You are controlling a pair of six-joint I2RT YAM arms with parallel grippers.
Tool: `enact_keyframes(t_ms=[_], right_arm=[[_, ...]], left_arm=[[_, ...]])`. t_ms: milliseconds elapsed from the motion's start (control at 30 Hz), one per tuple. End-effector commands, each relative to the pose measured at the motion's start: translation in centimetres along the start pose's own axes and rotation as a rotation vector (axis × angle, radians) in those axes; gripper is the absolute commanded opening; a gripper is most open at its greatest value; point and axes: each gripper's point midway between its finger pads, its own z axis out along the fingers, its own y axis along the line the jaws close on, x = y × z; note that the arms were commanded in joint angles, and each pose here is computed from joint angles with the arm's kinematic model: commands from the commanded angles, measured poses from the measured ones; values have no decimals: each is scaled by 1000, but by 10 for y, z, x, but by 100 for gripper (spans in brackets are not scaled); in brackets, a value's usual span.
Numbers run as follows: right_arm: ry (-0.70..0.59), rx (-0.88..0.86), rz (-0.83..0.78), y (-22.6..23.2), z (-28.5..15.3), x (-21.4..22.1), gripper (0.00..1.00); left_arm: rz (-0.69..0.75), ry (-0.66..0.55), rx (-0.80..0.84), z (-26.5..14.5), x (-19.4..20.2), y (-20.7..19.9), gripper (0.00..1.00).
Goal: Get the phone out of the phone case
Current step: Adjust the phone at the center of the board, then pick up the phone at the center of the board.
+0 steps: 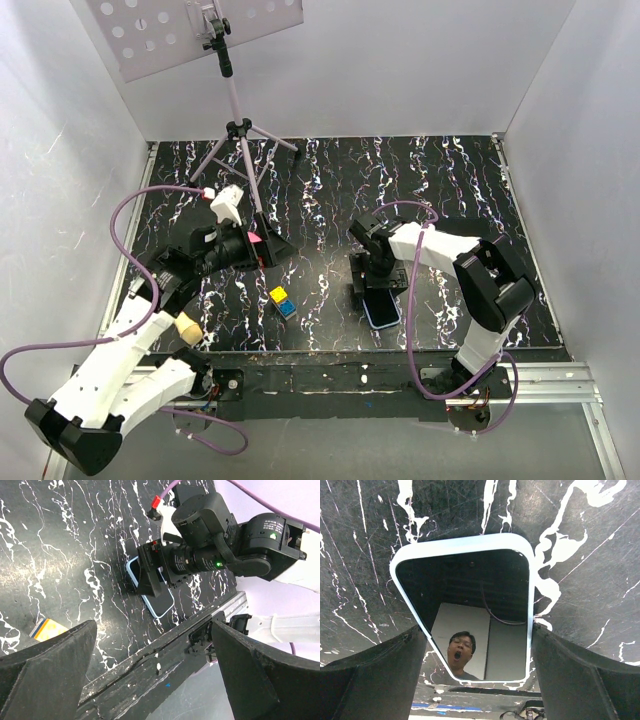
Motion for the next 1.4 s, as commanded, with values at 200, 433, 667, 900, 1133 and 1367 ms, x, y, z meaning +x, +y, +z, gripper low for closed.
enact_keyframes(t_ms=[200,433,667,900,1133,1367], right_arm=[[54,52,-17,-11,39,23,62],[-96,-103,-13,15,8,2,2],[-240,-384,66,53,-37,-22,1],[-370,-596,123,63,-82,-41,1],[-288,-852,211,91,-134,-42,1],[-256,-1030,323,126,-178,-48,1]], left_arm=[[-13,20,-34,-3,17,5,100],[-28,18,-17,-5,16,-3,100],[-90,36,-3,6,31,4,94],[-82,27,-59,11,38,14,98],[-68,-5,-107,15,39,29,98],[-13,-18,12,16,40,13,83]])
